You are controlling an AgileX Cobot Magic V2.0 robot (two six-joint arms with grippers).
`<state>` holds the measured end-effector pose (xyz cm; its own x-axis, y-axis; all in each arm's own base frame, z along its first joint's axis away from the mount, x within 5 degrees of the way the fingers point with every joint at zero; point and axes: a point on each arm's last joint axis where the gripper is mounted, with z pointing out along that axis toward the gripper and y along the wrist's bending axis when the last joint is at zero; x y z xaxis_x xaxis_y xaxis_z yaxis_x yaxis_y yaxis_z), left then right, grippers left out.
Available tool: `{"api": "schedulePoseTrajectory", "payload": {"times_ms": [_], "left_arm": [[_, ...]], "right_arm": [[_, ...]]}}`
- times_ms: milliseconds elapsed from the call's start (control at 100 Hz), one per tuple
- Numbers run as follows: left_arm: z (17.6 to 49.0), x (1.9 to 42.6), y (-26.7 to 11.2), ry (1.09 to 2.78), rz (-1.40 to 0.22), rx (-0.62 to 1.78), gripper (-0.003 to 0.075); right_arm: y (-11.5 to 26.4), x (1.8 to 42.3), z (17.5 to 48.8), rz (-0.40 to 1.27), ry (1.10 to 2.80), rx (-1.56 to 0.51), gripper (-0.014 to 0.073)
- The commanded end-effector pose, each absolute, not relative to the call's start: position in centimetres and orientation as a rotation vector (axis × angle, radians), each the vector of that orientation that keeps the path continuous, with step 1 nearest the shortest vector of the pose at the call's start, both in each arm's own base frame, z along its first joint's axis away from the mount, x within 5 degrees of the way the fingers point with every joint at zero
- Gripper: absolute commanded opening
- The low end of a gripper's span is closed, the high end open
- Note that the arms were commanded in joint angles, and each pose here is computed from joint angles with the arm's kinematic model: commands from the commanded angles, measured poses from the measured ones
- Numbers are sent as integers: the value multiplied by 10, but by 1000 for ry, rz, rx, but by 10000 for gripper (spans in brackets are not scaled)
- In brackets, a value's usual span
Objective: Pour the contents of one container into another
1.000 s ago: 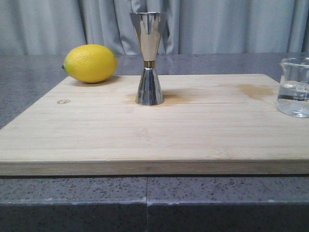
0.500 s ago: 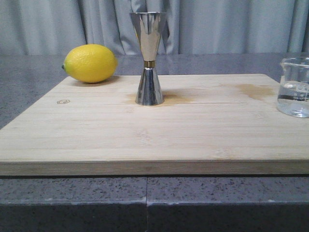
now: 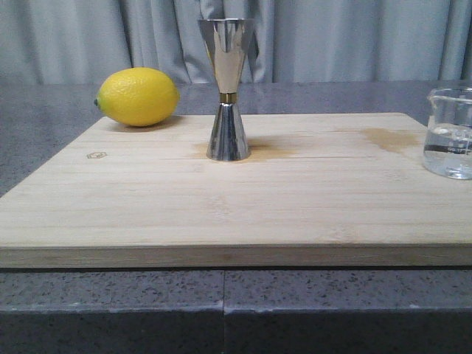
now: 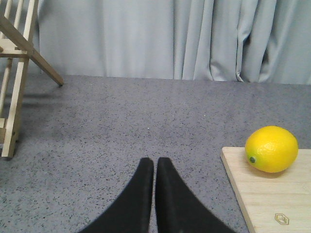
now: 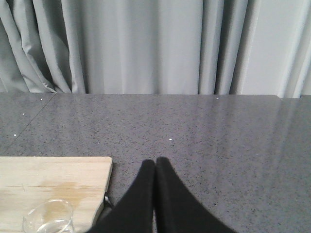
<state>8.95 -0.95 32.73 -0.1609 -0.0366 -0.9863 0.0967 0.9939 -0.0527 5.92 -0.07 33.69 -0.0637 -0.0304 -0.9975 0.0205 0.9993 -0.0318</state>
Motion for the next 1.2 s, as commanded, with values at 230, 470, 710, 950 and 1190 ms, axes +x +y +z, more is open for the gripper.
{"api": "schedulePoseTrajectory", "payload": {"times_ms": [230, 470, 710, 950, 1190], "left_arm": [[345, 92, -9, 1628, -116, 31, -19], [345, 92, -9, 1628, -116, 31, -19], [345, 93, -9, 1631, -128, 21, 36], [345, 93, -9, 1631, -128, 21, 438], [345, 93, -9, 1629, -127, 21, 501]], "right_arm": [[-2, 60, 355, -69, 1534, -15, -72], [-2, 60, 355, -69, 1534, -15, -72], [-2, 60, 354, -70, 1538, -14, 54], [-2, 60, 354, -79, 1538, -19, 428], [-2, 60, 354, -79, 1538, -19, 442]]}}
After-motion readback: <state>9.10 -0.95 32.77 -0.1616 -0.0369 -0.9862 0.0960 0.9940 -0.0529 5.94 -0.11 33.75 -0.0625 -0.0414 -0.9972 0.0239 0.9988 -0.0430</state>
